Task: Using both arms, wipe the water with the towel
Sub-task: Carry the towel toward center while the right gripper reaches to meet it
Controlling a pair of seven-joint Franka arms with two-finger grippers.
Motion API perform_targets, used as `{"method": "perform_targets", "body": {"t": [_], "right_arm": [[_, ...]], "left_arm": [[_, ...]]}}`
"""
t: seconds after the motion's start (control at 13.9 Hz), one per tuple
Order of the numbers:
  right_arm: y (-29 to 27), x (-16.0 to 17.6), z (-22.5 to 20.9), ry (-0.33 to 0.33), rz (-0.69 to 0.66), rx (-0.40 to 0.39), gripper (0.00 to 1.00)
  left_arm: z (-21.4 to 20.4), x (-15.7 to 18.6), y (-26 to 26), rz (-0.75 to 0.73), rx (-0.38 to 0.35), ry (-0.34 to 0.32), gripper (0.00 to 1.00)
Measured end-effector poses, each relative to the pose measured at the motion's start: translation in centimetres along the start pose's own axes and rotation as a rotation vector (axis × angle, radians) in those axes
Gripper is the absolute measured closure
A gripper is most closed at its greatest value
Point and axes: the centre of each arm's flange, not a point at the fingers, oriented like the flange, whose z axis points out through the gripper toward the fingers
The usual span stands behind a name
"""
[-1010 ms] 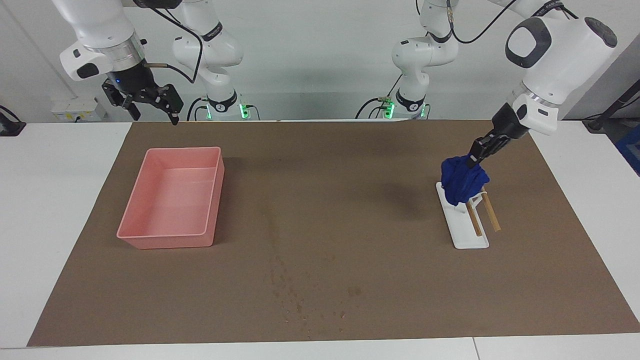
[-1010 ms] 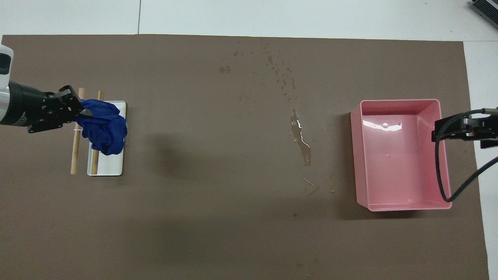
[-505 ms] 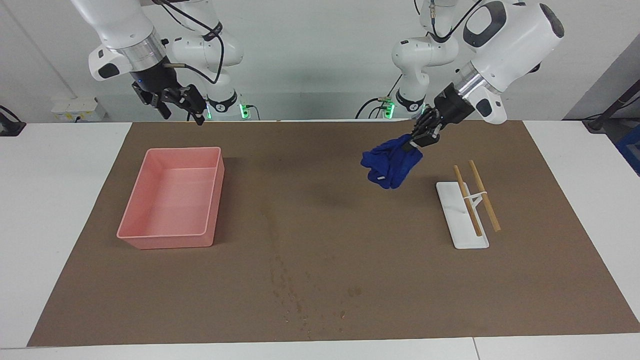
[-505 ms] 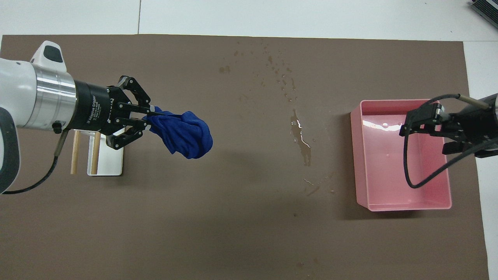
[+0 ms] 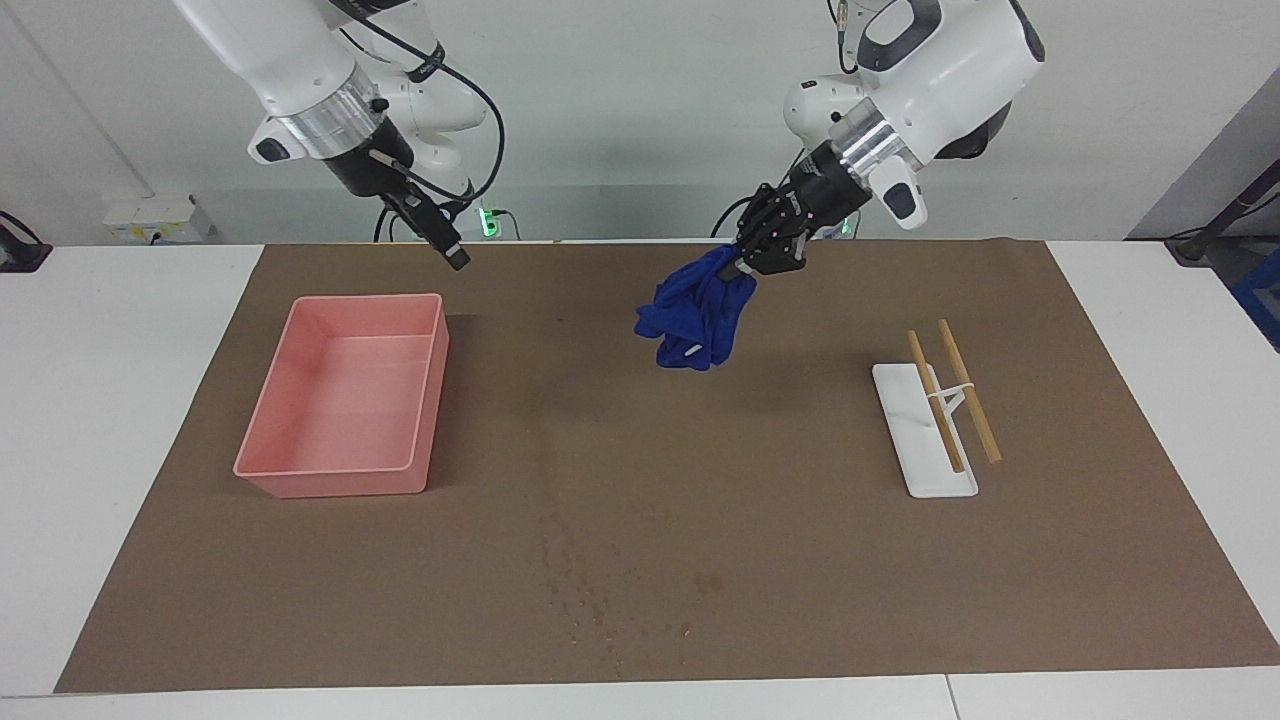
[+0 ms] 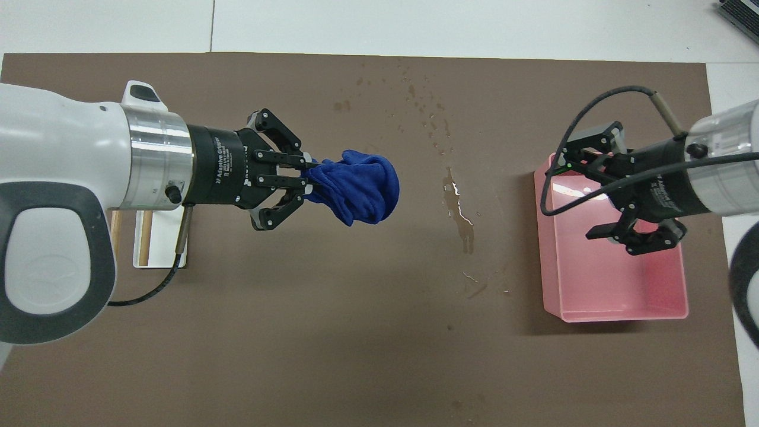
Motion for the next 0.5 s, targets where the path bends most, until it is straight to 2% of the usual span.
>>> {"method": "perform_targets", "body": {"t": [0.29,0.5], "right_arm": [[-3.1,-3.7,2.1,-0.063,0.279,0.088,0.0],[-4.7,-4.4,3.9,-0.138,0.362,0.119,0.0]], "left_arm": [[2.5,-3.4,-1.5,-0.058,-0.04,-0.028,0.86],[4.6,-5.1,-2.8,-0.078,-0.067,-0.044,0.86]]}}
